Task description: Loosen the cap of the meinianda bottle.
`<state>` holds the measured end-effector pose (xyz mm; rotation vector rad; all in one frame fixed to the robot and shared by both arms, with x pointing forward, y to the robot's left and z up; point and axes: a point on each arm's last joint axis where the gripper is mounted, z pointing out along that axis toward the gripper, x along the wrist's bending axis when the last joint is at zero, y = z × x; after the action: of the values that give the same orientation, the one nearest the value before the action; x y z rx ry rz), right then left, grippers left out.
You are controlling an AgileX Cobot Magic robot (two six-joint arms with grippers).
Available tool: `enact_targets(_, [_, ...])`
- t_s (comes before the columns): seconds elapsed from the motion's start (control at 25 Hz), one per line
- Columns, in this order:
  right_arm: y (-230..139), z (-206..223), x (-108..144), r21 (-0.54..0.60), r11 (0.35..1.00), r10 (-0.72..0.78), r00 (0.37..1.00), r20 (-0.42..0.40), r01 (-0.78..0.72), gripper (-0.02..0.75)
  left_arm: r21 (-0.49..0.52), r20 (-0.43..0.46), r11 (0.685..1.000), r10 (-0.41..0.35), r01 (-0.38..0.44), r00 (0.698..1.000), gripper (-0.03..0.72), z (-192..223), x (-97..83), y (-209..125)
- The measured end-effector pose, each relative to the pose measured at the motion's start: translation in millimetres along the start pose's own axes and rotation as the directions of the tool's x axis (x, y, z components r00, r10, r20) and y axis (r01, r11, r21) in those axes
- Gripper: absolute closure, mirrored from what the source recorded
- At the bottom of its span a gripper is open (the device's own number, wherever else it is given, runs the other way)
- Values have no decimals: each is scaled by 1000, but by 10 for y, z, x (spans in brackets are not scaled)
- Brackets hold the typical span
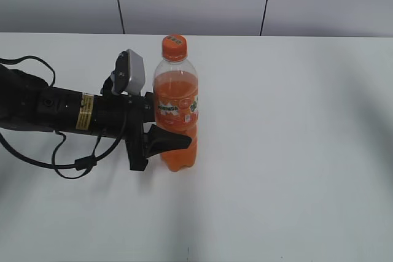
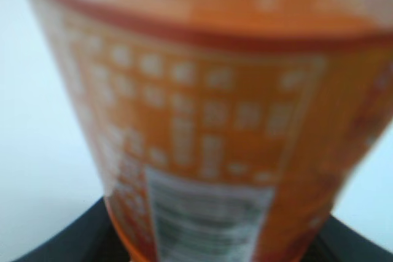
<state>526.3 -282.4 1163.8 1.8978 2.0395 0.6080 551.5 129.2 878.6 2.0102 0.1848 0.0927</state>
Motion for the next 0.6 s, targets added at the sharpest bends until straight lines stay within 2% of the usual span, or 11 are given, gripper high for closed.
enact_targets(0.12, [148, 52, 54, -11, 999, -43, 999, -18, 42, 290, 0, 0, 1000, 0, 0, 1000, 303, 0, 0, 0])
enact_targets(0.24, [248, 82, 215, -24, 995, -96, 994, -46, 95, 290, -1, 1, 1000, 0, 0, 1000, 304, 0, -1, 1])
enact_targets(0.6, [240, 351, 1217, 12, 948, -311, 930, -195, 319, 290, -1, 1, 1000, 0, 0, 1000, 304, 0, -1, 1])
